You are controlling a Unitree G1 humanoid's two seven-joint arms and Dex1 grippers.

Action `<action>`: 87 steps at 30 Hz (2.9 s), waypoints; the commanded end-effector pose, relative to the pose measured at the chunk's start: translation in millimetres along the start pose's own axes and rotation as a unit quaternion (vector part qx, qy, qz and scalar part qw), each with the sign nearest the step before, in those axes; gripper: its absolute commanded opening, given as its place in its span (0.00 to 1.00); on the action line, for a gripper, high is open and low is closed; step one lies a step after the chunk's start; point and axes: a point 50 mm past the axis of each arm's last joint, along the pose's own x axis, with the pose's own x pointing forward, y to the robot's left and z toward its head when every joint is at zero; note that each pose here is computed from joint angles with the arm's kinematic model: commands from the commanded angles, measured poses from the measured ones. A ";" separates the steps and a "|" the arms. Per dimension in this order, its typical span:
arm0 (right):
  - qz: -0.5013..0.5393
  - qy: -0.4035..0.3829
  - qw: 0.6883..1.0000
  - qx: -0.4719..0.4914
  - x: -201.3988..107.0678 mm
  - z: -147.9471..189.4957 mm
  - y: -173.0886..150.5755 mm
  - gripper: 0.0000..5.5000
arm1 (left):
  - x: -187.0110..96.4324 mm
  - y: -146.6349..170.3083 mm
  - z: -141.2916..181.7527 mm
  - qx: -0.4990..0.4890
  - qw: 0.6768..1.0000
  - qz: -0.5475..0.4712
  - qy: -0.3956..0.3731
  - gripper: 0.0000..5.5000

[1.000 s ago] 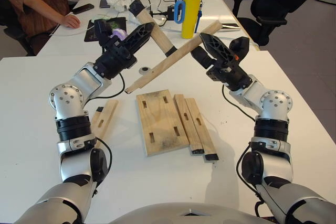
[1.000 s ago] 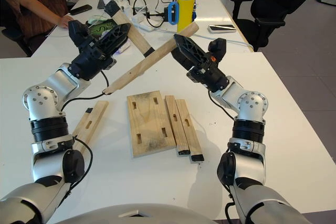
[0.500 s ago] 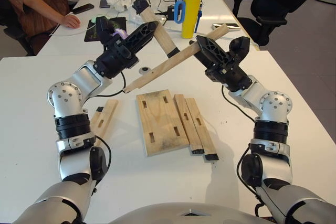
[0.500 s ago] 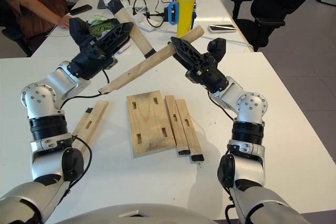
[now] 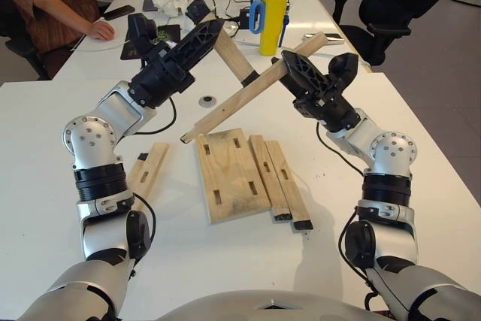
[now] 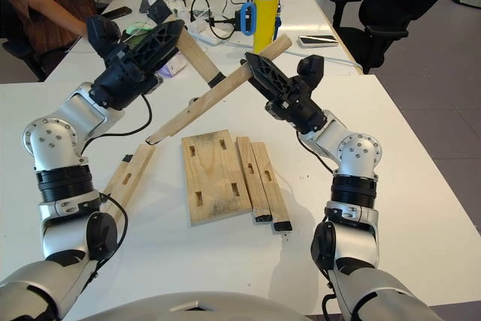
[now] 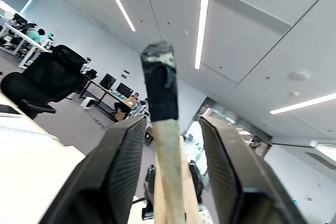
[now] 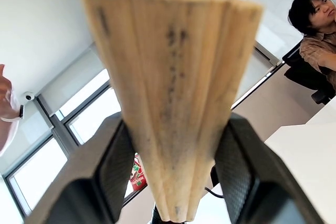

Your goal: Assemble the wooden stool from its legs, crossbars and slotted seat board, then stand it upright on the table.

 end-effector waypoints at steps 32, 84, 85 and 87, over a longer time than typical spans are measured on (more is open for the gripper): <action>-0.096 0.011 0.973 -0.211 -57.6 44.1 16.0 0.37 | -152.1 14.5 -176.8 0.378 0.756 0.071 0.529 0.54; -0.017 0.430 0.801 -0.416 -35.5 -42.7 -31.8 0.37 | -194.2 43.3 -197.6 0.300 0.712 -0.016 0.634 0.54; -0.017 0.423 0.798 -0.429 -32.9 -38.7 -30.3 0.44 | -196.3 43.9 -199.0 0.299 0.709 -0.008 0.638 0.54; -0.016 0.413 0.796 -0.442 -27.8 -32.1 -25.9 0.49 | -199.9 44.3 -201.3 0.299 0.705 0.004 0.644 0.54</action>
